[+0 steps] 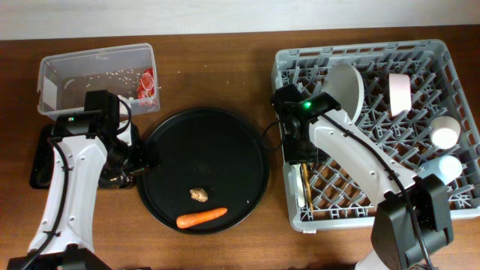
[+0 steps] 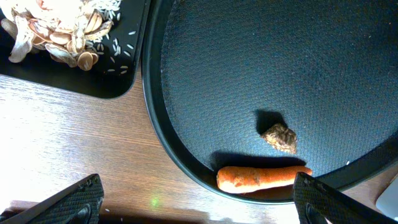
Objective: Sort waste into correct bins and load items into the dishwasher rack
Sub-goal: 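Grasp the wooden chopstick with the right gripper and place it in the rack, then grasp the brown scrap with the left gripper and drop it on the black tray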
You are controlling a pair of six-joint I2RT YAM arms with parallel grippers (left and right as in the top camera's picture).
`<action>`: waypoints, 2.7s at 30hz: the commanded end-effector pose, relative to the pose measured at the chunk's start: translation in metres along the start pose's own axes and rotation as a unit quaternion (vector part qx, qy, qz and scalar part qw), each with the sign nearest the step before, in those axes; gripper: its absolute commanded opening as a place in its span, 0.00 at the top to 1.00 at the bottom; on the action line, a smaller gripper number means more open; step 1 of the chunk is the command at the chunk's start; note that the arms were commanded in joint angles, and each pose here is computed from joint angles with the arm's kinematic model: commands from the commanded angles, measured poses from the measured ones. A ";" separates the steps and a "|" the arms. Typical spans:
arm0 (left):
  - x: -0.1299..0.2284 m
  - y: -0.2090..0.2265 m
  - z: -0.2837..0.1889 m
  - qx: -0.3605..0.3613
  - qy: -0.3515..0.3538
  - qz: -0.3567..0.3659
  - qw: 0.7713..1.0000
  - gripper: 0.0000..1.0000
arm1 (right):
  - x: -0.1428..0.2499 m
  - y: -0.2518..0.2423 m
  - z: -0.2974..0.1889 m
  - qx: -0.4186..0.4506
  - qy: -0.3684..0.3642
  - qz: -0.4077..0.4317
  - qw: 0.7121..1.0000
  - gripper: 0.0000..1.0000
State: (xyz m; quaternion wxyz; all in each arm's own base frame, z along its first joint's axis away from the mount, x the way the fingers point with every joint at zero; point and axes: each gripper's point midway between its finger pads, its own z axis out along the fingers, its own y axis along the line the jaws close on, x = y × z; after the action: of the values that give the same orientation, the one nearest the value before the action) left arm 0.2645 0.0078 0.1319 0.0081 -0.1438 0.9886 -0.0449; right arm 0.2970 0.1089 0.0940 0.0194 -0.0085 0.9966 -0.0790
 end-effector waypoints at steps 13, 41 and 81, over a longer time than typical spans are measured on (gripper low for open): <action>0.001 0.001 0.000 -0.003 -0.002 0.005 1.000 0.03 | -0.064 -0.210 -0.067 -0.065 -0.169 0.241 0.954 0.96; 0.079 -0.106 0.094 0.052 0.058 -0.062 0.995 0.02 | 0.054 -0.146 -0.054 -0.123 0.015 0.158 0.980 0.69; -0.105 0.066 0.002 0.055 -0.177 -0.200 0.962 0.30 | 0.057 -0.149 -0.054 -0.113 0.019 0.155 0.981 0.69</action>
State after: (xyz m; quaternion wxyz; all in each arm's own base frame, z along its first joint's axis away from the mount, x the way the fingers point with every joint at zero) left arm 0.3254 0.1536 0.0770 0.1309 -0.4569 0.8797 -0.0157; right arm 0.2413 -0.0298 0.1637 0.0013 0.1528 0.9872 0.0466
